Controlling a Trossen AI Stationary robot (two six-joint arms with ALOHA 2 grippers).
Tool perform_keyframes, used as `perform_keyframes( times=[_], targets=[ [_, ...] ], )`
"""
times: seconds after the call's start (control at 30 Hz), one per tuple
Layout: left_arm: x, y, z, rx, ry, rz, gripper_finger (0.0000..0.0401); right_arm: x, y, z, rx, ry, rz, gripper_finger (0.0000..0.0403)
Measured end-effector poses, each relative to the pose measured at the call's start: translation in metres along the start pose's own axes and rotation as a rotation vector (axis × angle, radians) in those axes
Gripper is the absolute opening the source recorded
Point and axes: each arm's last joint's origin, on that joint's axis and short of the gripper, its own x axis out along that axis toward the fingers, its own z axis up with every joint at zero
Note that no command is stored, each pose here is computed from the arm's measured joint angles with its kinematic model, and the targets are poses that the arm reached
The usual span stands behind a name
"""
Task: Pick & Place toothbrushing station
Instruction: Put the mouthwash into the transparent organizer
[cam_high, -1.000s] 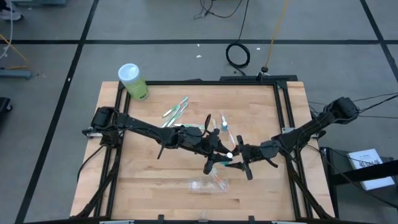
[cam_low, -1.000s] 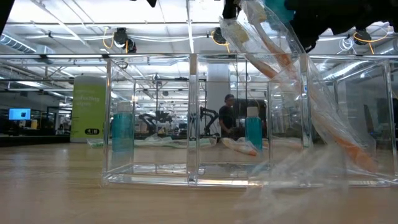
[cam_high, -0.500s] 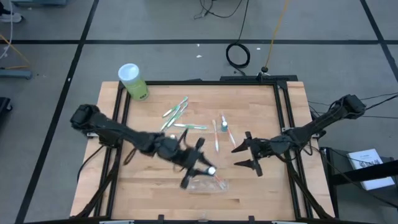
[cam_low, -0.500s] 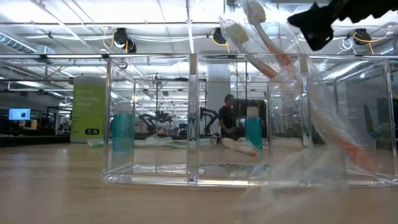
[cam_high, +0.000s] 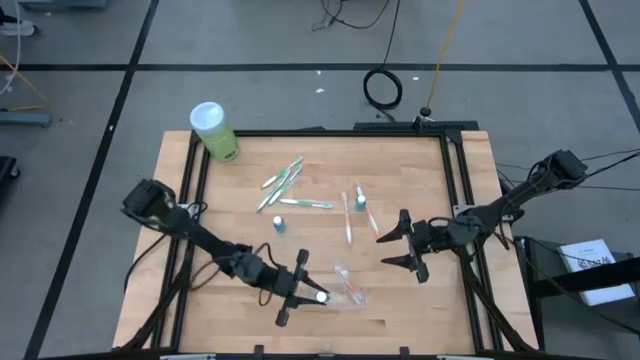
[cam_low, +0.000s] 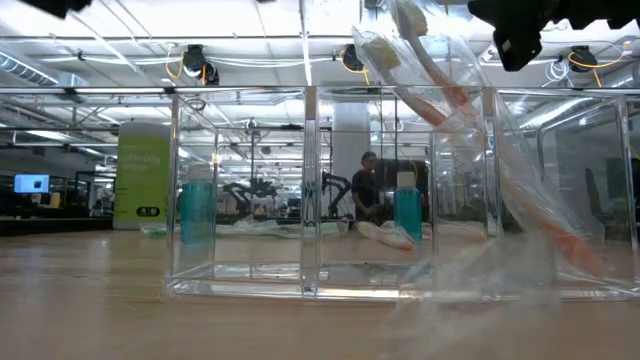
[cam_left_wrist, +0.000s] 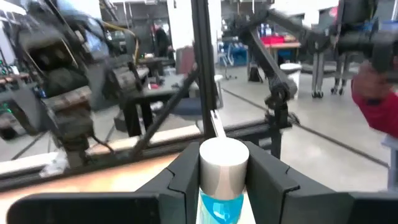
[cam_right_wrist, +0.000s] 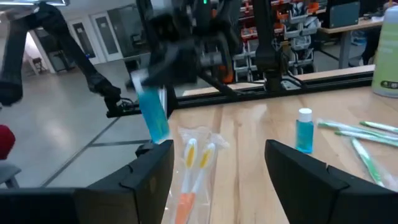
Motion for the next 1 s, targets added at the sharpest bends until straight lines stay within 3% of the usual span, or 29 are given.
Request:
perform_keyframes(
  times=[0.33, 0.53, 1.0],
  targets=[
    [0.016, -0.003, -0.05, -0.003, -0.005, 0.017, 0.0104, 0.0, 0.0, 0.0, 0.003, -0.001, 0.0, 0.0242],
    [0.018, 0.002, -0.074, -0.066, 0.053, 0.038, 0.0101, 0.0, 0.0, 0.0, -0.004, -0.003, 0.001, 0.0242],
    [0.019, 0.007, -0.086, -0.067, 0.109, 0.033, 0.0103, 0.0, 0.0, 0.0, -0.008, -0.004, -0.002, 0.0242]
  ],
)
